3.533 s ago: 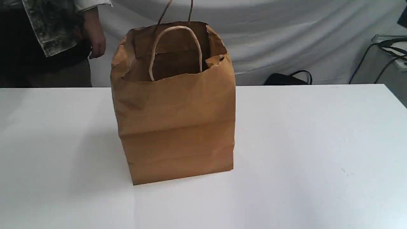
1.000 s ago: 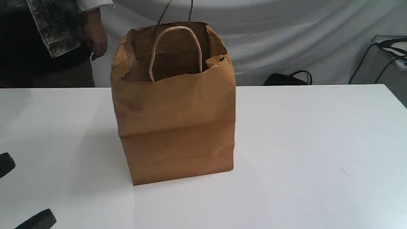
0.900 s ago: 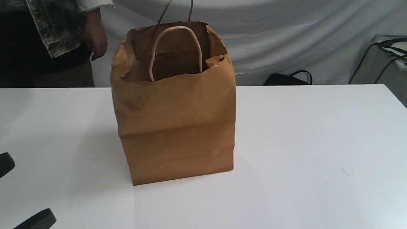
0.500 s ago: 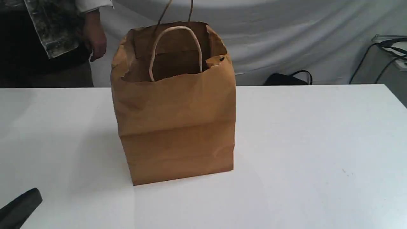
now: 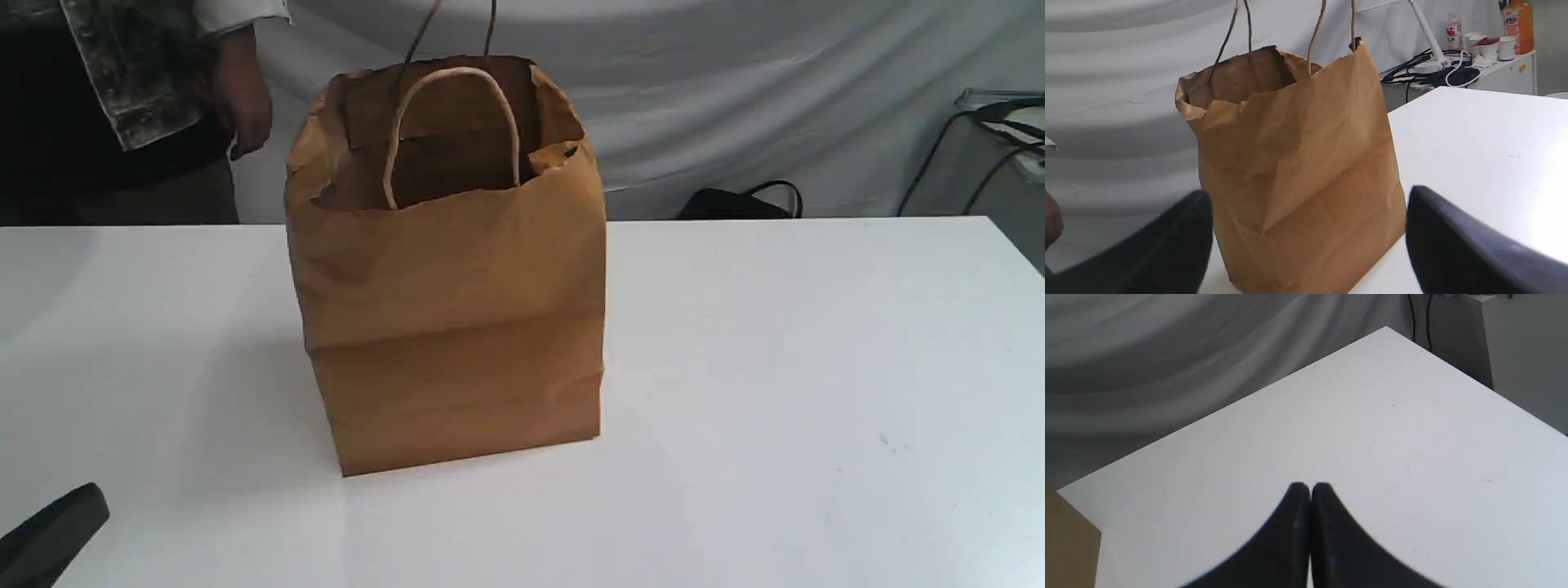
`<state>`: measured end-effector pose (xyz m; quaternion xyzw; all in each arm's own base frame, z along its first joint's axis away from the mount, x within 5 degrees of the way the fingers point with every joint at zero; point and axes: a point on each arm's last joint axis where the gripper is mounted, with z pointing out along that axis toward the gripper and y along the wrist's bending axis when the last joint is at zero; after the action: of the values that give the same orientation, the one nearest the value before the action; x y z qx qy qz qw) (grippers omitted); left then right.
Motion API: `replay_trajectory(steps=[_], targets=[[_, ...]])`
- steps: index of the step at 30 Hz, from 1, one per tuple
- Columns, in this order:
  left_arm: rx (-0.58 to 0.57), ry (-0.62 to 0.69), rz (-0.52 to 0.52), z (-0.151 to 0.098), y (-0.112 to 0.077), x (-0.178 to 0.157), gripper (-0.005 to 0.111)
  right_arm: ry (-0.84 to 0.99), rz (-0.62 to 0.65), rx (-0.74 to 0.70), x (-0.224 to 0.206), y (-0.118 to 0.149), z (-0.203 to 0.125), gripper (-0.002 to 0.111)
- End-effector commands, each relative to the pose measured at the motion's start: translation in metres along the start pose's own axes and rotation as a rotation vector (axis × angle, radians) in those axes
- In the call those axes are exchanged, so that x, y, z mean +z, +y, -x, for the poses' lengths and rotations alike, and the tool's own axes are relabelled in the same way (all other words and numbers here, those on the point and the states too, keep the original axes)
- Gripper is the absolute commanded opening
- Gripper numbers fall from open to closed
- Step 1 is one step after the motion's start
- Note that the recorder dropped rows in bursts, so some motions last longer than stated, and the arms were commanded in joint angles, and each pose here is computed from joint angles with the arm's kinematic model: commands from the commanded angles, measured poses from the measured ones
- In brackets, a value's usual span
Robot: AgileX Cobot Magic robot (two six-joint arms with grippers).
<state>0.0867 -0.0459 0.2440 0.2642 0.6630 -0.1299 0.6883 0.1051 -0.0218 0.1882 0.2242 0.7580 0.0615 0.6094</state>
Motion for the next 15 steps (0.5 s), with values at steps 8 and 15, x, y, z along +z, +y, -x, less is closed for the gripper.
replay_trajectory(steps=[8,15], targets=[[0.027,0.018,0.006,0.002,0.001,-0.001,0.068,0.001,-0.01,0.007,0.0,-0.001,-0.001,0.0],[0.463,0.262,-0.061,0.011,0.003,-0.007,0.068,0.003,-0.011,0.007,0.0,-0.001,-0.001,0.0]])
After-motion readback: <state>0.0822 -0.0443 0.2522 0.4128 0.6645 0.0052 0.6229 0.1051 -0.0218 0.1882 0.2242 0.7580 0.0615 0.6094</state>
